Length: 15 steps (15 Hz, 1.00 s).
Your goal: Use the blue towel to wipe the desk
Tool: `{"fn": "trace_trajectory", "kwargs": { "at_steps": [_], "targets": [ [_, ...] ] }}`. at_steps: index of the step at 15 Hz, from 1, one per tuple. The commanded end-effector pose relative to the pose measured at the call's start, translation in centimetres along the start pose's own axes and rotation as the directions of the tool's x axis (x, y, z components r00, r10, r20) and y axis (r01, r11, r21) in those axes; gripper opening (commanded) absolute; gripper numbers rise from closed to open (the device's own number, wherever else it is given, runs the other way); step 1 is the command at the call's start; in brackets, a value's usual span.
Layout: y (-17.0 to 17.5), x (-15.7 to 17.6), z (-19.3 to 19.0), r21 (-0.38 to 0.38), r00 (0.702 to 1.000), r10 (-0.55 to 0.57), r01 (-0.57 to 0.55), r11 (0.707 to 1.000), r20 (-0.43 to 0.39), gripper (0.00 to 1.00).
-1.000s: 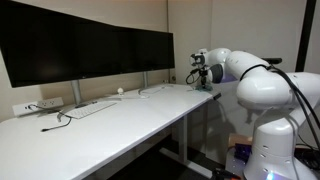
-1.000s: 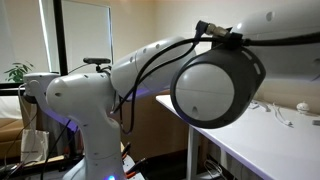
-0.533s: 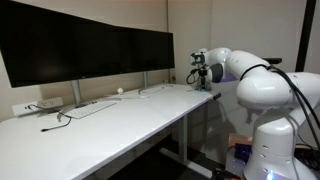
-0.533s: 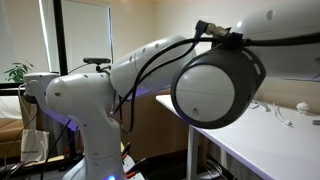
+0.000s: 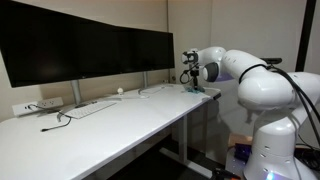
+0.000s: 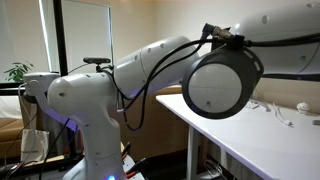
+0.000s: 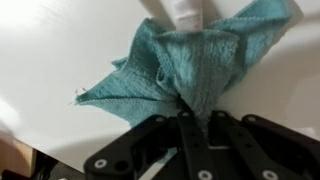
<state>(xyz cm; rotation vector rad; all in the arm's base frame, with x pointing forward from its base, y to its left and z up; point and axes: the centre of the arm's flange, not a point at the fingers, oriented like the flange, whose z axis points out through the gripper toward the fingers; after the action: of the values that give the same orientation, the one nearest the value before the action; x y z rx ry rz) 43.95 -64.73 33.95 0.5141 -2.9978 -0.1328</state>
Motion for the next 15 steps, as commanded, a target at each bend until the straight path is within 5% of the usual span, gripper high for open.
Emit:
{"fn": "trace_trajectory", "kwargs": {
  "at_steps": [1,10,15],
  "targets": [
    [-3.5,-2.5,0.1,-0.102,0.995,-0.098,0.098,0.990,0.010,0.07],
    [-0.8,-4.6,0.3,-0.140,0.952,-0.306,0.301,0.943,-0.010,0.07],
    [1.0,-7.1,0.3,-0.161,0.905,-0.425,0.417,0.894,-0.018,0.07]
  ]
}}
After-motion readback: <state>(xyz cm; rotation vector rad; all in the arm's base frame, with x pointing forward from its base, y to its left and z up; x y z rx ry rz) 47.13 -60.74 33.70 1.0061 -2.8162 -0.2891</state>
